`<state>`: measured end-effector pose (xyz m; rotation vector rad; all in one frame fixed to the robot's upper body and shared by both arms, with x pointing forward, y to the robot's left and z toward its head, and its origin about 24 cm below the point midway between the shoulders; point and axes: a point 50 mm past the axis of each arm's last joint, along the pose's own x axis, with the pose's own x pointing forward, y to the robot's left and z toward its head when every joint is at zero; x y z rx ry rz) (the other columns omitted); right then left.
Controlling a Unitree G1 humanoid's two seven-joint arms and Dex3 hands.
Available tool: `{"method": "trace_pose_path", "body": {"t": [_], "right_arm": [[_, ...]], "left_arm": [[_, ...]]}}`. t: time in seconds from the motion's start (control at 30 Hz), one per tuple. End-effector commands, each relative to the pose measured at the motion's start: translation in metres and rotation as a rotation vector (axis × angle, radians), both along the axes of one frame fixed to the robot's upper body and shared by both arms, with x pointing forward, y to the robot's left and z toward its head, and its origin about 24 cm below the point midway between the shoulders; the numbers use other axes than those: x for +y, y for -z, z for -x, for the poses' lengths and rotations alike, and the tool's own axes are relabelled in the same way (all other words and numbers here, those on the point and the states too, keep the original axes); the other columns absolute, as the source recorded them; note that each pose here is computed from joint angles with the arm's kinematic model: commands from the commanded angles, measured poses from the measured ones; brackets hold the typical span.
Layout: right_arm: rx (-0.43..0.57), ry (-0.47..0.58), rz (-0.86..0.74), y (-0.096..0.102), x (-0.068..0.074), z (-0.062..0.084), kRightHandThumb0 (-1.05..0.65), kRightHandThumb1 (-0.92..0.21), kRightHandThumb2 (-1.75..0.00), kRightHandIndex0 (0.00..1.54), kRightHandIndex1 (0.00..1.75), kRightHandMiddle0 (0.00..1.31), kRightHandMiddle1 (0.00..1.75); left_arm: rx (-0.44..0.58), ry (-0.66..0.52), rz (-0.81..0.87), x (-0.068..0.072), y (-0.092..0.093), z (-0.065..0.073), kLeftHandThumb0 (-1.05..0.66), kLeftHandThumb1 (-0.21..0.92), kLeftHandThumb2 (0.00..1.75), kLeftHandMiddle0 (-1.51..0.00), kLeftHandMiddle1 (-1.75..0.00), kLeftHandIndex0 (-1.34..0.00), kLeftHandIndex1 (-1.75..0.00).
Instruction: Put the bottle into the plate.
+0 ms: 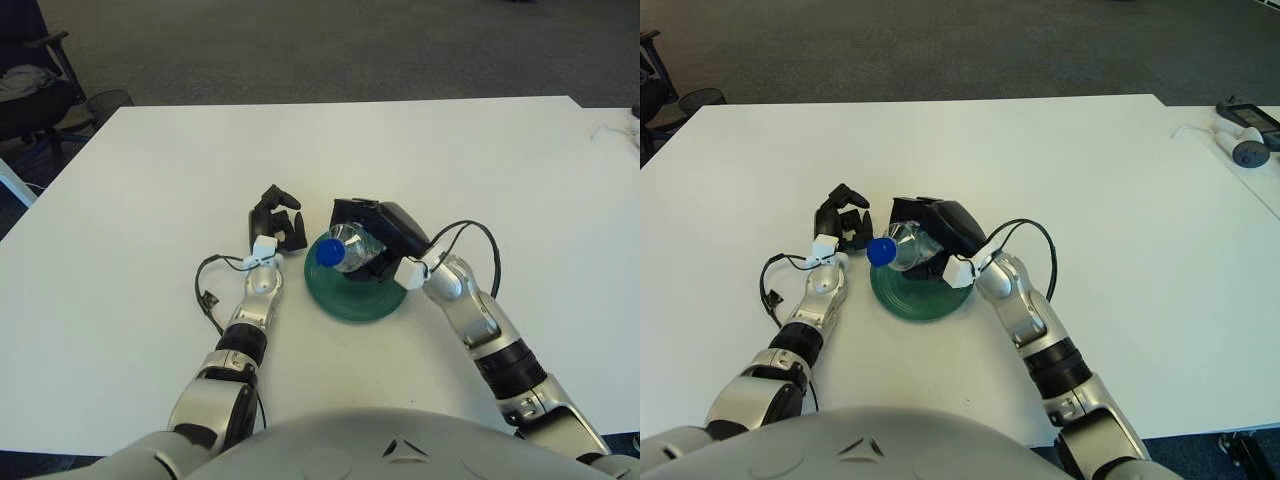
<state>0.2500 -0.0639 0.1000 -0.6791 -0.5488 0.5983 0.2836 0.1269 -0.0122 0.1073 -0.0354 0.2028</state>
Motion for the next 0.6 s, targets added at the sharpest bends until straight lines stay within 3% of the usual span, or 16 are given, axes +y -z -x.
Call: {"method": "trace_pose_path", "body": {"t": [0.0,0.47,0.57], "right_arm": [[-0.003,0.024,-0.017,-0.0023,-0.0013,-0.0042,-0.09,-0.34,-1.27,1.16,1.75,0.93,1.75],[0.028,0.023,0.005,0.0024,-0.0013,-0.0108,-0.1,-0.33,-1.31,1.2,1.75,0.99,1.75],[0.037,0.01,0.005,0.003,-0.0019,-0.0109,-0.17,-0.37,-1.25,1.18,1.75,0.93,1.75]], "left_arm": [[0.117,-0.029,-0.022,0.0091,0.0283,0.0212,-0.57,0.09,1.6,-1.33,-1.75,-0.8,-1.75],[0.11,-0.022,-0.011,0.008,0.0256,0.0204,-0.55,0.14,1.54,-1.34,-1.75,-0.76,-1.75],[0.112,-0.025,-0.006,0.0075,0.0259,0.02,-0.54,0.14,1.53,-1.34,-1.75,-0.75,-1.75]]}}
